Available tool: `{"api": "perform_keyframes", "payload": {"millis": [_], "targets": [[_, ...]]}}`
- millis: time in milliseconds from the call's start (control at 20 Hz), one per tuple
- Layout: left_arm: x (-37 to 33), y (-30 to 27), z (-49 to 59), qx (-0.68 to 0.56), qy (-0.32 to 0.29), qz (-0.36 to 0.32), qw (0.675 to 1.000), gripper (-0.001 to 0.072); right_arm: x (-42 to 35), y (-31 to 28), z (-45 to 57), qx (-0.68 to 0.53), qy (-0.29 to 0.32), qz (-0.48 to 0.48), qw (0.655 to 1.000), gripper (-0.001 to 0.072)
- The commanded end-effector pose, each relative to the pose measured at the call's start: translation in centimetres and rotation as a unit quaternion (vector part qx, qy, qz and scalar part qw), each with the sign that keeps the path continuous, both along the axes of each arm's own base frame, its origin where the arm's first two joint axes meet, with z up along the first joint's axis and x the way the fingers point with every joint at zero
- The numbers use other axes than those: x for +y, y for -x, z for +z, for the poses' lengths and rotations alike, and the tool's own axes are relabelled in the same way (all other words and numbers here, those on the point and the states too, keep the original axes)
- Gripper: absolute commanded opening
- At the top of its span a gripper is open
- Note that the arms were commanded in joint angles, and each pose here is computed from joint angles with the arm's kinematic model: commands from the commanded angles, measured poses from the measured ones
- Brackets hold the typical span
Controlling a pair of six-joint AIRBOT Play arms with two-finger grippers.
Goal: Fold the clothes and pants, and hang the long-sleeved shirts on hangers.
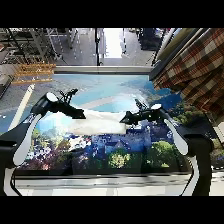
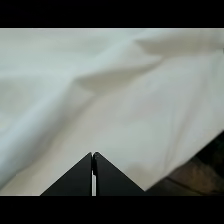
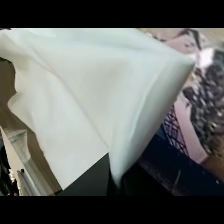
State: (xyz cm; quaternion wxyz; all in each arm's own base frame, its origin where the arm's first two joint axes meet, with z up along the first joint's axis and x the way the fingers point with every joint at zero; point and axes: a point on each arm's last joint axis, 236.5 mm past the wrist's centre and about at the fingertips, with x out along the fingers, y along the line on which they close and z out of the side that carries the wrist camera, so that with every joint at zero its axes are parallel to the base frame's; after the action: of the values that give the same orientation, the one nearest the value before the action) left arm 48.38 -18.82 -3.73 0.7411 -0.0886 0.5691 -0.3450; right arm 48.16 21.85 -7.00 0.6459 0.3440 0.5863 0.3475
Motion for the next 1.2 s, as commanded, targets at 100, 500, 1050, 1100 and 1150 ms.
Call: {"api": "perform_keyframes", "payload": {"millis": [100, 500, 1050, 1100, 1150], "targets": [[-0.6, 4.9, 7.8, 0.005, 0.020, -0.064, 0.998, 0.0007, -2.0, -2.6, 7.8, -0.039, 0.006, -0.031, 0.999, 0.0012], [-0.5, 16.7, 19.1, 0.012, 0.037, -0.196, 0.980, 0.0007, -28.2, -1.9, 25.8, -0.146, 0.132, -0.355, 0.914, 0.0011], [-0.4, 17.6, 20.9, -0.016, 0.034, -0.201, 0.979, 0.0008, -50.7, 19.9, 18.8, 0.110, 0.295, -0.532, 0.786, 0.0011], [-0.4, 17.7, 20.9, -0.016, 0.034, -0.201, 0.979, 0.0007, -51.2, 21.8, 17.9, 0.136, 0.297, -0.538, 0.777, 0.0011], [-0.4, 17.7, 20.9, -0.016, 0.034, -0.201, 0.979, 0.0007, -51.7, 23.4, 17.2, 0.155, 0.297, -0.546, 0.768, 0.0011]]}}
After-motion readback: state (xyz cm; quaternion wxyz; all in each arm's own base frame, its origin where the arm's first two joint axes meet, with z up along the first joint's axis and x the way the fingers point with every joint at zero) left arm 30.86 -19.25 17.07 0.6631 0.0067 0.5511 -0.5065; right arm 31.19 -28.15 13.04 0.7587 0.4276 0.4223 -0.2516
